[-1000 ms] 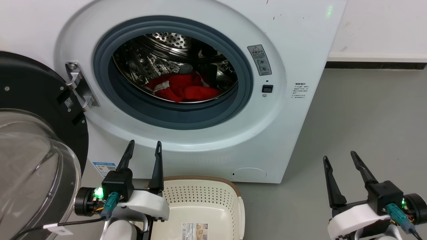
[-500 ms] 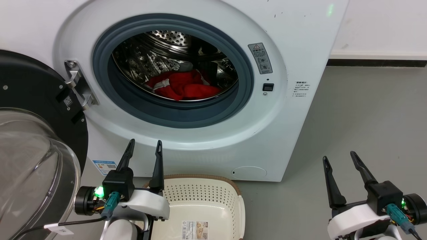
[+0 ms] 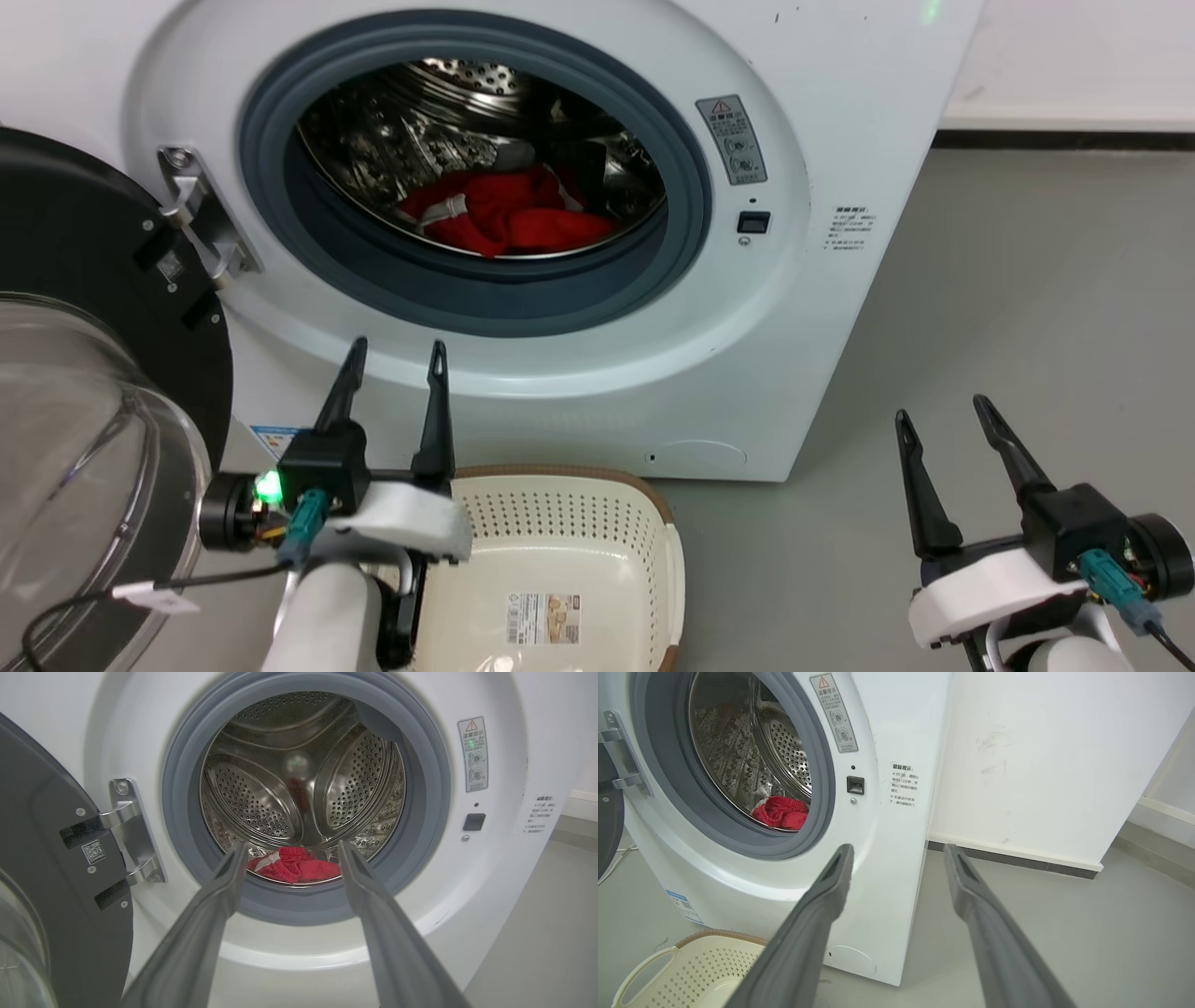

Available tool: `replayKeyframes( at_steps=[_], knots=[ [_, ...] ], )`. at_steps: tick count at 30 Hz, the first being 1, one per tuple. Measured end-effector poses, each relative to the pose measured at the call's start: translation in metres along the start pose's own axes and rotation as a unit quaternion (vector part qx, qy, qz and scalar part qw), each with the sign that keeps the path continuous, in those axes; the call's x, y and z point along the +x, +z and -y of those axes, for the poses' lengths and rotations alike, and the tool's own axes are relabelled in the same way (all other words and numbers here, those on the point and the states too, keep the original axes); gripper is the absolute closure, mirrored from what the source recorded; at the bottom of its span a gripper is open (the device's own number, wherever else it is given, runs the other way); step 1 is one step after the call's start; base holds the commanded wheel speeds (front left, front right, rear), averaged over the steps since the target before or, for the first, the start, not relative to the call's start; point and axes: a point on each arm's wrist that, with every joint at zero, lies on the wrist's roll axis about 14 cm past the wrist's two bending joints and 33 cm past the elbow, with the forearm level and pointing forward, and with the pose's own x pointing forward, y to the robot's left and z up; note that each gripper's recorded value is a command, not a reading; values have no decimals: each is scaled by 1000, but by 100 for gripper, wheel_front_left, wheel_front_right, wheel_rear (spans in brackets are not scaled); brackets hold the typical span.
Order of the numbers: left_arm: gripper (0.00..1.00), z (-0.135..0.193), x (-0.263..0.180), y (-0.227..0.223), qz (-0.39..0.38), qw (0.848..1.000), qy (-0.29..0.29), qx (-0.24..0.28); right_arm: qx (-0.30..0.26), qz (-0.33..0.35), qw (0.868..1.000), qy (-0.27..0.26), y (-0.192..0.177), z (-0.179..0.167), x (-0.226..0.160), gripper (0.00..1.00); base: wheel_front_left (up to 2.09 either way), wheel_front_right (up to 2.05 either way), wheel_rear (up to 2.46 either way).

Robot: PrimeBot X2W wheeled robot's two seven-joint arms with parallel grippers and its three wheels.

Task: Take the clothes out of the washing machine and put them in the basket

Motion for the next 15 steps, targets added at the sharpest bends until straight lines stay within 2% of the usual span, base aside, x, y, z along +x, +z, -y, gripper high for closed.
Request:
replayKeyframes(
  at_steps=[8,15],
  knots=[
    [0,2,53,-1,9,1000,-14,24,8,-17,1000,-3,-16,4,13,0,0,0,0],
    [0,-1,103,-27,-18,997,-34,65,24,-29,999,-16,-32,14,20,0,0,0,0]
  ],
)
